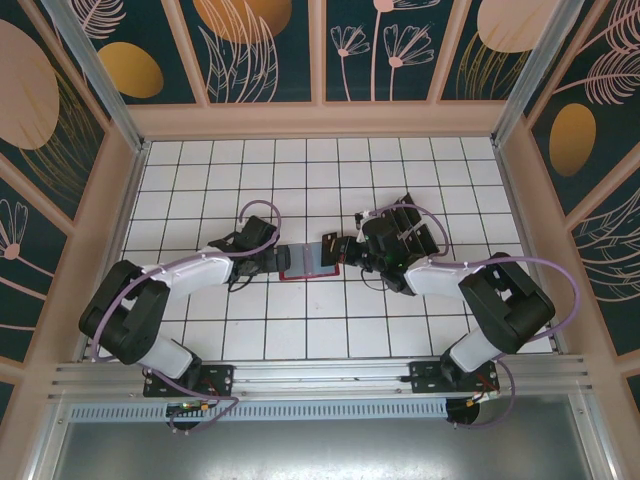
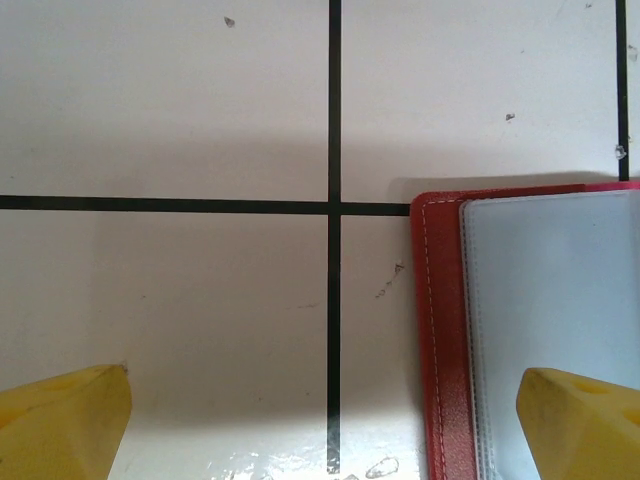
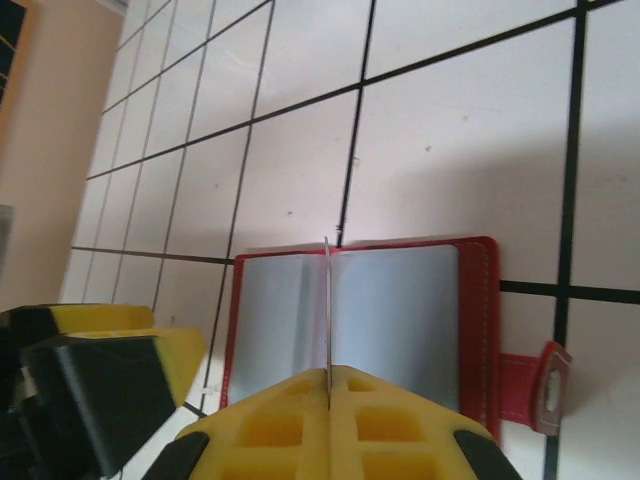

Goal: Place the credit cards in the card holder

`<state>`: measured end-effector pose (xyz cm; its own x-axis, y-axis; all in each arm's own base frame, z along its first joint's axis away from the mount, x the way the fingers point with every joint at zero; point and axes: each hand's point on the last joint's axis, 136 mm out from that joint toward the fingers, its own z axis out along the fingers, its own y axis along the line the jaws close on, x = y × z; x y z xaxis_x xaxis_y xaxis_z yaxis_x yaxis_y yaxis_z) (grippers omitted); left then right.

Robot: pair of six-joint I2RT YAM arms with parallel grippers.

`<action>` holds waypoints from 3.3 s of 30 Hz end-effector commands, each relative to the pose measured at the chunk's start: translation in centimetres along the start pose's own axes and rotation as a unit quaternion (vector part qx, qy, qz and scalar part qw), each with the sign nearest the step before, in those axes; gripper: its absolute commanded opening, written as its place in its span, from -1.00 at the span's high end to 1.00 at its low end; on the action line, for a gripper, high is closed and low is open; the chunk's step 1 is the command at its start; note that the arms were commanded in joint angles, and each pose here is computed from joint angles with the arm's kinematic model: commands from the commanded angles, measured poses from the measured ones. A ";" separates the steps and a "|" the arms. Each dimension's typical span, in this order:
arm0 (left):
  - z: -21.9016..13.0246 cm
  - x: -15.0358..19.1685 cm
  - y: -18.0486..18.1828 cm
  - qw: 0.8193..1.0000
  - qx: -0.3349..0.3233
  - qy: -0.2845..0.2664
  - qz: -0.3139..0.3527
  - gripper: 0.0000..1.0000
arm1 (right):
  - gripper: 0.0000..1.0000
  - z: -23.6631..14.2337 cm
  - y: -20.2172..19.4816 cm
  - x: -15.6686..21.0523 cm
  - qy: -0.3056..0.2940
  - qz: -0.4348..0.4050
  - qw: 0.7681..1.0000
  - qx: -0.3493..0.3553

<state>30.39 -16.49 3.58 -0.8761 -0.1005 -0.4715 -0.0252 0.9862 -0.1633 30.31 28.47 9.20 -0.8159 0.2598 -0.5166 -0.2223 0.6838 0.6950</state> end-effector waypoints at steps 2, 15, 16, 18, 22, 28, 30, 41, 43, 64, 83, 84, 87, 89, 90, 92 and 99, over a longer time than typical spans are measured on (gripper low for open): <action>0.4 -0.8 -0.8 1.000 0.008 -0.006 0.012 -0.97 | 1.00 0.2 1.2 -0.4 -0.010 0.006 0.999 -0.042; 1.8 0.7 1.3 0.998 -0.060 0.014 0.025 -0.97 | 1.00 1.6 1.4 0.6 -0.005 0.019 0.996 -0.085; 1.8 0.8 1.4 0.998 -0.061 0.014 0.024 -0.97 | 1.00 1.6 1.4 0.7 -0.005 0.019 0.996 -0.088; 1.9 1.0 1.6 0.998 -0.064 0.015 0.024 -0.97 | 1.00 1.8 1.3 0.8 -0.005 0.018 0.995 -0.093; 2.1 1.3 1.8 0.997 -0.067 0.018 0.024 -0.97 | 1.00 2.1 1.4 0.8 -0.007 0.019 0.995 -0.101; 2.4 1.6 1.9 0.997 -0.071 0.024 0.024 -0.97 | 1.00 2.8 1.1 0.7 -0.017 0.019 0.994 -0.106; 2.5 1.7 1.9 0.997 -0.070 0.025 0.024 -0.97 | 1.00 3.0 1.1 0.6 -0.020 0.020 0.994 -0.108; 2.6 1.8 2.0 0.997 -0.071 0.028 0.024 -0.97 | 1.00 3.9 0.6 0.7 -0.024 0.031 0.993 -0.116; 2.6 1.9 1.9 0.997 -0.070 0.028 0.024 -0.97 | 1.00 4.1 0.5 0.8 -0.024 0.034 0.992 -0.116; 2.7 2.0 1.9 0.997 -0.069 0.031 0.025 -0.97 | 1.00 4.7 0.8 1.6 -0.012 0.066 0.986 -0.149; 2.6 1.9 1.7 0.997 -0.066 0.029 0.027 -0.97 | 1.00 4.3 -0.5 3.6 0.011 0.087 0.988 -0.126; 2.6 1.8 1.7 0.997 -0.067 0.029 0.026 -0.97 | 1.00 4.3 -0.6 3.6 0.012 0.088 0.988 -0.125; 2.6 1.8 1.7 0.997 -0.066 0.028 0.026 -0.97 | 1.00 4.4 -0.7 3.9 0.018 0.090 0.988 -0.121; 2.6 1.8 1.7 0.997 -0.066 0.028 0.027 -0.97 | 1.00 4.5 -0.8 4.1 0.021 0.092 0.989 -0.118; 2.6 1.8 1.7 0.997 -0.066 0.028 0.028 -0.97 | 1.00 4.5 -0.9 4.2 0.023 0.092 0.989 -0.117; 2.6 1.8 1.7 0.997 -0.066 0.028 0.027 -0.97 | 1.00 4.6 -0.9 4.3 0.026 0.093 0.989 -0.116; 2.6 1.7 1.6 0.997 -0.065 0.027 0.028 -0.97 | 1.00 4.9 -1.2 4.8 0.038 0.103 0.988 -0.110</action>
<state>30.76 -15.93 1.35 -0.8849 -0.0585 -0.4621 -0.0326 0.9974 -0.0639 29.95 32.02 4.62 -0.8712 0.3400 -0.3542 -0.1828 0.4449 0.8767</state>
